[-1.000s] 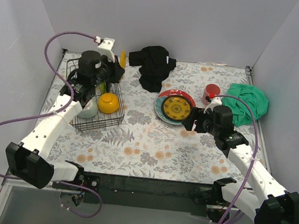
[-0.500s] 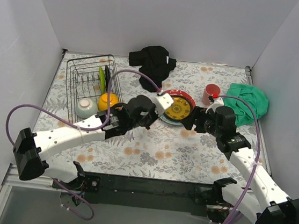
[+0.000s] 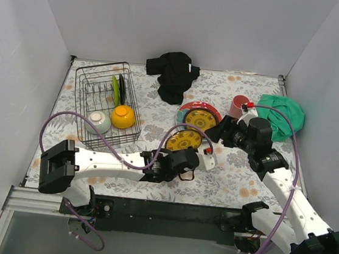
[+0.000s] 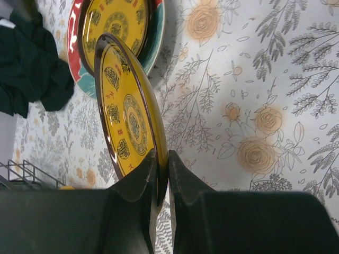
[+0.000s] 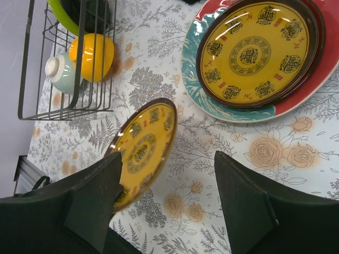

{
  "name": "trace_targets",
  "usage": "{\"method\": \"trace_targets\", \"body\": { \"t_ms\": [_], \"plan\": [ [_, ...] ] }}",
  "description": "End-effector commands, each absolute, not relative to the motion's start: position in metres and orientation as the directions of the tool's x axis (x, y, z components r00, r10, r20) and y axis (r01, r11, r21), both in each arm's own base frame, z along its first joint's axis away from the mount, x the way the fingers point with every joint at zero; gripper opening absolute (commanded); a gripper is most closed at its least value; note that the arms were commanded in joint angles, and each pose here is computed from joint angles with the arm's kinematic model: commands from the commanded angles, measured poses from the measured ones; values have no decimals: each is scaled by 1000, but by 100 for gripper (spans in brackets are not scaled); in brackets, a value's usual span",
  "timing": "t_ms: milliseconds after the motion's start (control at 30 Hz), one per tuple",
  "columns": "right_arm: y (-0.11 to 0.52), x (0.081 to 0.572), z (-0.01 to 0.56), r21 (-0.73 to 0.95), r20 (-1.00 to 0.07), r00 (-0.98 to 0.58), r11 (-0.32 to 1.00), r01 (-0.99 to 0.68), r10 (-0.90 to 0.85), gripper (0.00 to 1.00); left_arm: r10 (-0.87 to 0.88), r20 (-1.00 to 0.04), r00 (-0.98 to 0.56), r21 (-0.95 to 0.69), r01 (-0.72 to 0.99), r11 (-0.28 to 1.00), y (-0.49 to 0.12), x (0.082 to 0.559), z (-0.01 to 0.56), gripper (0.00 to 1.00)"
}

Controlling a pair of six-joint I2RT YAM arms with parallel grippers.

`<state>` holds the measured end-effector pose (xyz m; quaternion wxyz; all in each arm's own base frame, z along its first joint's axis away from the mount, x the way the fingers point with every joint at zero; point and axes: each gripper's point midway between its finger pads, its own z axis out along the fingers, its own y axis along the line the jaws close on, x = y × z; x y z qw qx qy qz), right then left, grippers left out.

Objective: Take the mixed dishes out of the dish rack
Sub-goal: Place the plate at the center of the board.

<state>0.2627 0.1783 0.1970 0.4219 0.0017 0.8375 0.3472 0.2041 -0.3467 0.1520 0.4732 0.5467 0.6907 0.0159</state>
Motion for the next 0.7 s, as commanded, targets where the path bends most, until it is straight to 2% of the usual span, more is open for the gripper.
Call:
{"method": "trace_targets", "body": {
  "t_ms": [0, 133, 367, 467, 567, 667],
  "plan": [
    [188, 264, 206, 620, -676, -674, 725, -300, 299, 78, 768, -624, 143, 636, 664, 393, -364, 207, 169, 0],
    [195, 260, 189, 632, -632, -732, 715, -297, 255, 77, 792, -584, 177, 680, 640, 358, -375, 208, 161, 0],
    [194, 257, 157, 618, -578, -789, 743, -256, 209, 74, 783, -582, 218, 704, 617, 352, -385, 206, 166, 0],
    [195, 256, 147, 620, -555, -808, 745, -245, 196, 68, 779, -585, 225, 703, 620, 348, -387, 203, 165, 0],
    [200, 254, 143, 635, -539, -822, 730, -254, 184, 54, 778, -586, 227, 701, 624, 345, -387, 202, 162, 0],
    [200, 256, 143, 635, -543, -818, 730, -253, 189, 24, 779, -586, 223, 699, 625, 348, -386, 202, 159, 2]
  ]
}}
